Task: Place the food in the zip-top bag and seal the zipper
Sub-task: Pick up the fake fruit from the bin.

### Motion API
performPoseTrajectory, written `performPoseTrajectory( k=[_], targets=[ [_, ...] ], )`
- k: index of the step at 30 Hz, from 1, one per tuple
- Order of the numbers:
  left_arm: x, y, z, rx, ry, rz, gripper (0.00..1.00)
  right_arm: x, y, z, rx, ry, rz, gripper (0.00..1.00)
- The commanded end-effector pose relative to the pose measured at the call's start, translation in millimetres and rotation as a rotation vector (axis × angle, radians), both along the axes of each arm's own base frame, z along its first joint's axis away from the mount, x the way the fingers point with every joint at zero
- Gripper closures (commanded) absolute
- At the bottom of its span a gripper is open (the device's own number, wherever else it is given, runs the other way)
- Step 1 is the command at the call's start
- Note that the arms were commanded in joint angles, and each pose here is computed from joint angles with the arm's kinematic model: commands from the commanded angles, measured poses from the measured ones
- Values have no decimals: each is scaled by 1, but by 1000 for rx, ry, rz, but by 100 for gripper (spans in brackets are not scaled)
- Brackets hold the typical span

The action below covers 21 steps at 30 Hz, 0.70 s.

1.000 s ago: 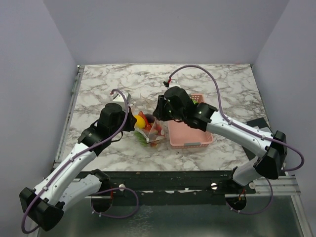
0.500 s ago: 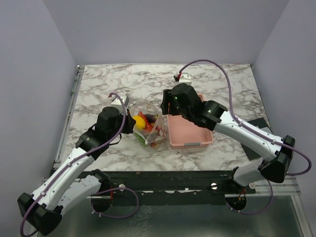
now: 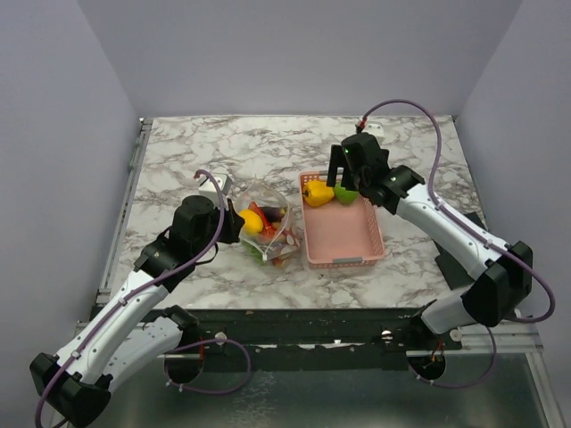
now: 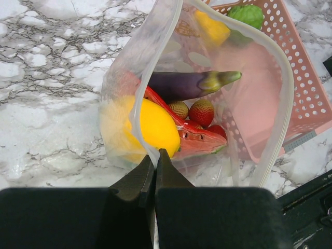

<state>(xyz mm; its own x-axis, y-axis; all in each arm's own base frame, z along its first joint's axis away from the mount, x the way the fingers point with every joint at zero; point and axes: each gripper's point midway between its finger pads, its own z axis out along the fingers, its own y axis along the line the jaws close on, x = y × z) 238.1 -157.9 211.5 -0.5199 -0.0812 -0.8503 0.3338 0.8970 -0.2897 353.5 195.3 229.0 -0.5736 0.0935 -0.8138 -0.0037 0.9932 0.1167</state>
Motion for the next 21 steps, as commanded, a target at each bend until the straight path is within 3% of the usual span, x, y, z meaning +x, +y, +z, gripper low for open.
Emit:
performPoseTrajectory(
  k=[1,5,21],
  targets=[
    [0,0,4,-8,-24,-3,100,21,-15,-38,-56,72,-31,5],
    [-1,0,3,-9,-20,-4,100,35,-18,-61,-66,124,-39,0],
    [-1,-2,0,-5,-8,-17,100,73,-22,-100,-80,195,-103,1]
  ],
)
